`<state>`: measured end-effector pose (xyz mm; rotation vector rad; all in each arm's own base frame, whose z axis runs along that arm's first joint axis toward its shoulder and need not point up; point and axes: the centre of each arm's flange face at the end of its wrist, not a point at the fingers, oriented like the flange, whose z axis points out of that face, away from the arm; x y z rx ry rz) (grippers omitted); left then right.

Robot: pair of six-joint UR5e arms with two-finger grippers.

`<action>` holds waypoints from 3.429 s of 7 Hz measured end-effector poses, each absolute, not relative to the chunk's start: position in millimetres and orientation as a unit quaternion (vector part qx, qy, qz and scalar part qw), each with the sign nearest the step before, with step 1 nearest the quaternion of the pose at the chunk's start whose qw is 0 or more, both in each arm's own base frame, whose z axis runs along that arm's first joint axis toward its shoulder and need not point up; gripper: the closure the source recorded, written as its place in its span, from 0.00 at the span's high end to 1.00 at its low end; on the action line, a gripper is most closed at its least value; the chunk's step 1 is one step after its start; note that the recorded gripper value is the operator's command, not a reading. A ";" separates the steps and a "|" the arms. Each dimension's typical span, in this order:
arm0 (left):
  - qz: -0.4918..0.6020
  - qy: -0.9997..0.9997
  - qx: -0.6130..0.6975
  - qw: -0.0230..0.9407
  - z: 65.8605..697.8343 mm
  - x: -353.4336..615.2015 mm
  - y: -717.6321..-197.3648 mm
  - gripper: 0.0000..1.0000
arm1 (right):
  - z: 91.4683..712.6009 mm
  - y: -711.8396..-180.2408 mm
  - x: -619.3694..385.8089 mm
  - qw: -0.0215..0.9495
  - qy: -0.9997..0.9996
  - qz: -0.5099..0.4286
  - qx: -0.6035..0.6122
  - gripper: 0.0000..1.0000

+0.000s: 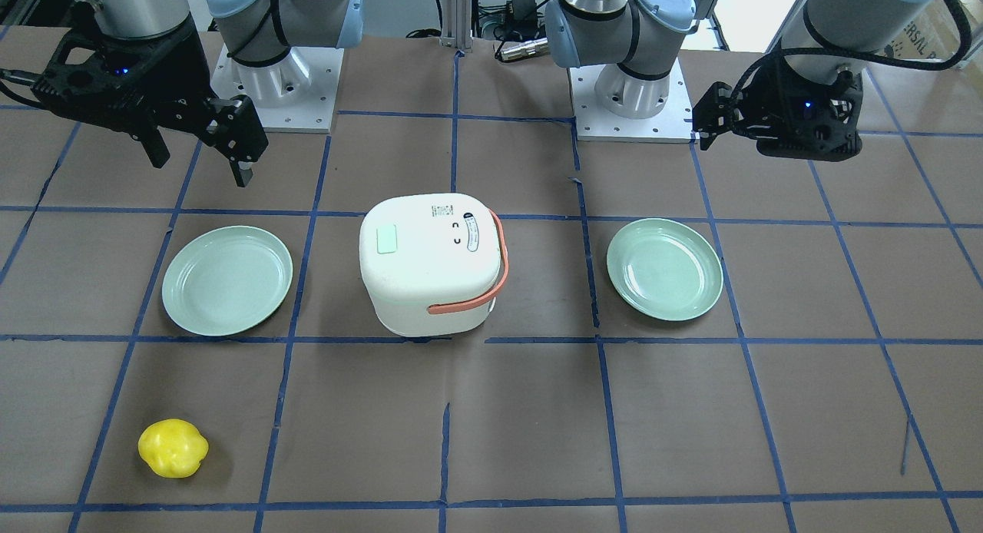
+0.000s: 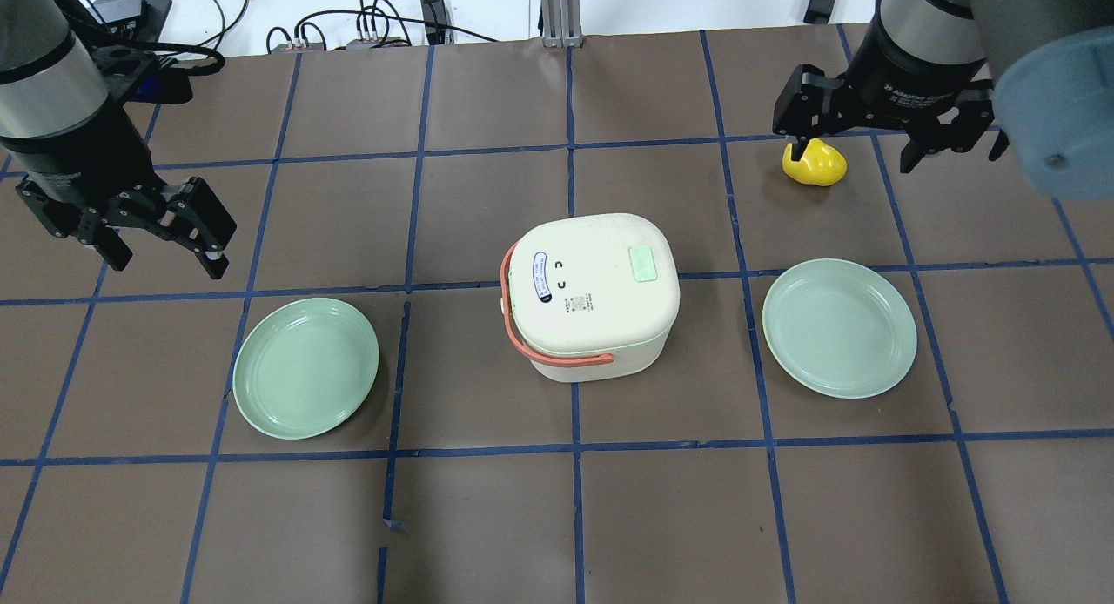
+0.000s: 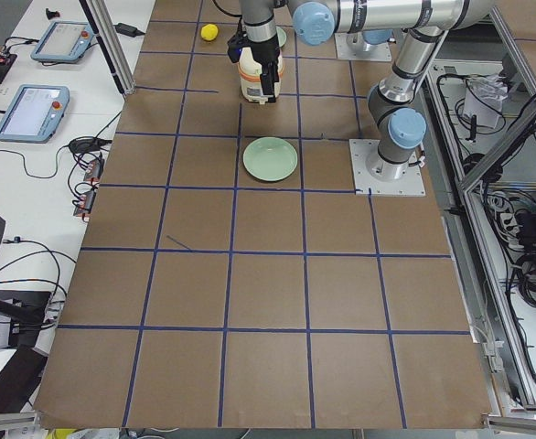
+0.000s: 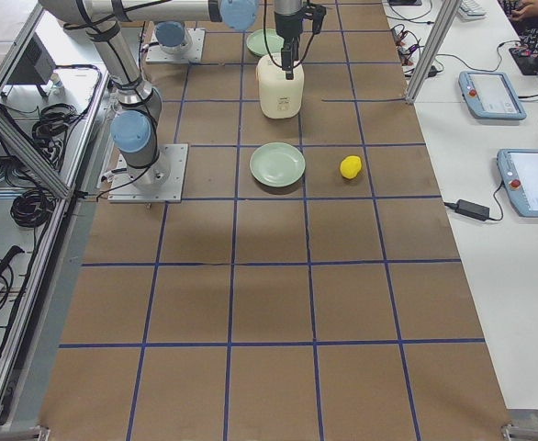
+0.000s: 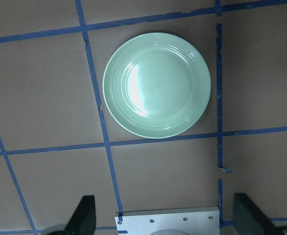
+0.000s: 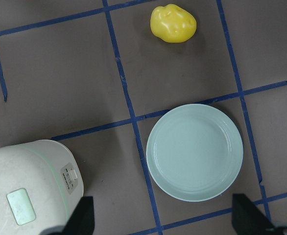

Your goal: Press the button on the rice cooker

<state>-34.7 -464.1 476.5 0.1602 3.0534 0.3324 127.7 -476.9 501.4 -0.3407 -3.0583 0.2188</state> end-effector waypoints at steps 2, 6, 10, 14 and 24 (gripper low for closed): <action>0.108 0.992 0.052 0.033 476.3 -34.7 -464.3 1.00 | 501.5 -476.7 127.4 0.028 -0.991 0.071 -0.110 1.00; 0.108 0.992 0.052 0.033 476.3 -34.7 -464.3 1.00 | 501.2 -476.4 127.1 0.029 -0.991 0.070 -0.108 1.00; 0.108 0.992 0.052 0.033 476.3 -34.7 -464.3 1.00 | 495.1 -471.0 127.2 0.029 -0.992 0.064 -0.107 1.00; 0.108 0.992 0.052 0.033 476.3 -34.7 -464.3 1.00 | 490.7 -469.4 127.6 0.027 -0.992 0.060 -0.106 0.98; 0.108 0.992 0.052 0.033 476.3 -34.7 -464.3 1.00 | 419.0 -471.9 265.0 -0.090 -0.995 -0.015 -0.043 0.07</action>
